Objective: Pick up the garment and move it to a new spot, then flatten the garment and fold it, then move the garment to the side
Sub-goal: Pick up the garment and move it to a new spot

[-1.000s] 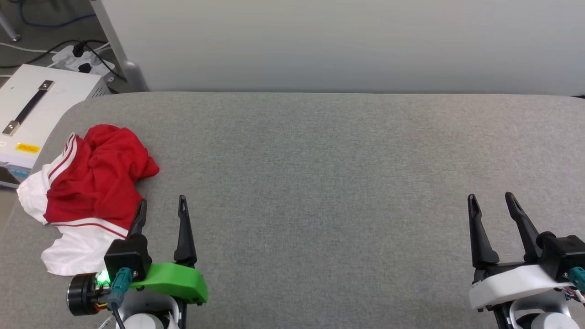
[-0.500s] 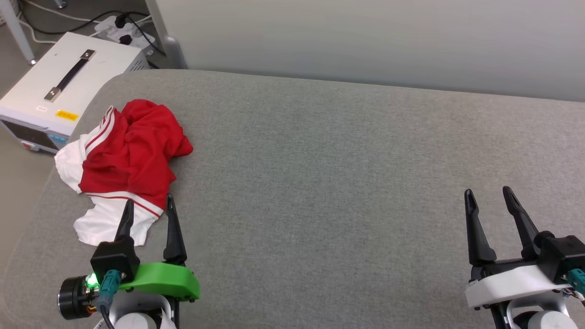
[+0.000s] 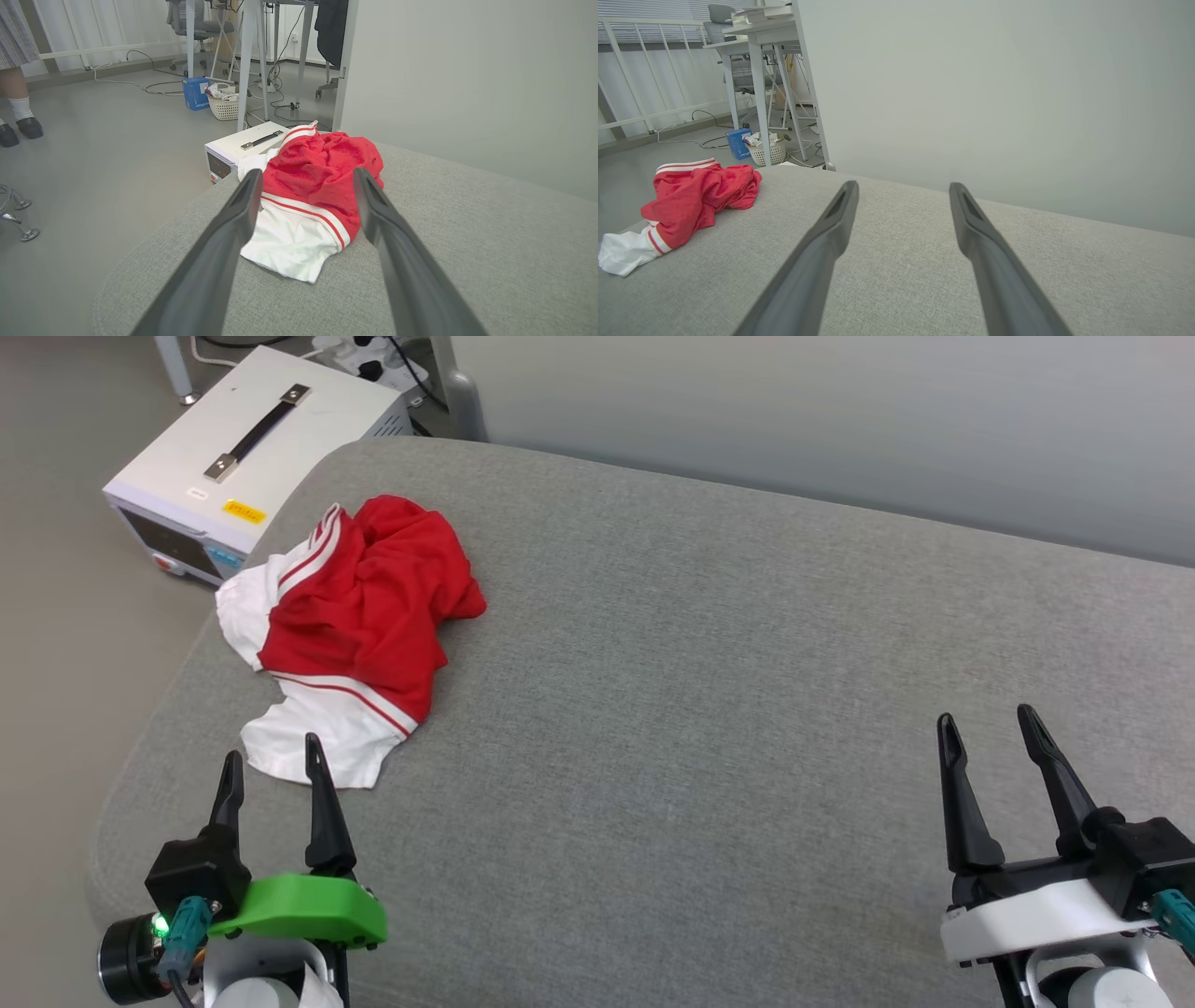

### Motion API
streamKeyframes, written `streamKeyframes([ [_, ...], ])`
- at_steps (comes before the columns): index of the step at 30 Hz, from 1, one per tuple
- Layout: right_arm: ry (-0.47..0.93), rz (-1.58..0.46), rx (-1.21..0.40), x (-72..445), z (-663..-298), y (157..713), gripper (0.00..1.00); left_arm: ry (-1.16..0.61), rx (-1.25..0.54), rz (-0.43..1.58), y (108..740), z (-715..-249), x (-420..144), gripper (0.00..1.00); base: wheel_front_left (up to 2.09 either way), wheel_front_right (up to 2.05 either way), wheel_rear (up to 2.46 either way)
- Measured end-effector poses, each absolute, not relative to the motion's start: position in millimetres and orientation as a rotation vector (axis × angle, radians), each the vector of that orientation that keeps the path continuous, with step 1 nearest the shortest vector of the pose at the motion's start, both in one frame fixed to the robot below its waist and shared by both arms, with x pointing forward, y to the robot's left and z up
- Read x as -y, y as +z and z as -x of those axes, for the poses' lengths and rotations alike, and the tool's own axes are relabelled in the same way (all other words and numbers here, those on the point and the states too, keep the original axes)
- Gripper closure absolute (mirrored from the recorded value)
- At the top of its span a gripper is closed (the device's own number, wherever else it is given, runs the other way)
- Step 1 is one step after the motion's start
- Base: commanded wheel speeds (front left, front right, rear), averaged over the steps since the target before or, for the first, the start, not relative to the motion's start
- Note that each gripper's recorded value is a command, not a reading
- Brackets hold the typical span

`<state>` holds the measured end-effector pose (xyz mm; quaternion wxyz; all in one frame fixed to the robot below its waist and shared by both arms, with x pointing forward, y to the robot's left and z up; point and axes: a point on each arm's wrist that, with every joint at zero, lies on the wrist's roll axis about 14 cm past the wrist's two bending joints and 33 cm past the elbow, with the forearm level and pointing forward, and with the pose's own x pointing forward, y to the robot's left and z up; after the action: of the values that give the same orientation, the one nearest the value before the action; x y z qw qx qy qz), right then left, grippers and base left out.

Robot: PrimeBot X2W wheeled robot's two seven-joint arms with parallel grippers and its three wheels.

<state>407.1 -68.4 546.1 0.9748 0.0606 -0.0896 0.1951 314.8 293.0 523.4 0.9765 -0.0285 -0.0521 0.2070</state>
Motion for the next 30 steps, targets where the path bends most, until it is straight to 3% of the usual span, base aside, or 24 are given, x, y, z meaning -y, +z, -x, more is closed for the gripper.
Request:
streamKeyframes([
  [19, 0.530, -0.172, 0.209, 18.5, -414.9, 547.3, 0.00, 0.564, 0.125, 0.088, 521.1, -274.7, -337.4, 0.00, 0.00, 0.00, 0.00],
  [26, 0.519, -0.165, 0.215, 22.6, -425.2, 543.6, 0.00, 0.471, 0.252, 0.013, 570.9, -325.6, -358.4, 0.00, 0.00, 0.00, 0.00],
  [30, 0.483, -0.146, 0.228, 39.0, -449.1, 536.9, 0.00, 0.346, 0.316, -0.052, 621.4, -408.9, -372.0, 0.00, 0.00, 0.00, 0.00],
])
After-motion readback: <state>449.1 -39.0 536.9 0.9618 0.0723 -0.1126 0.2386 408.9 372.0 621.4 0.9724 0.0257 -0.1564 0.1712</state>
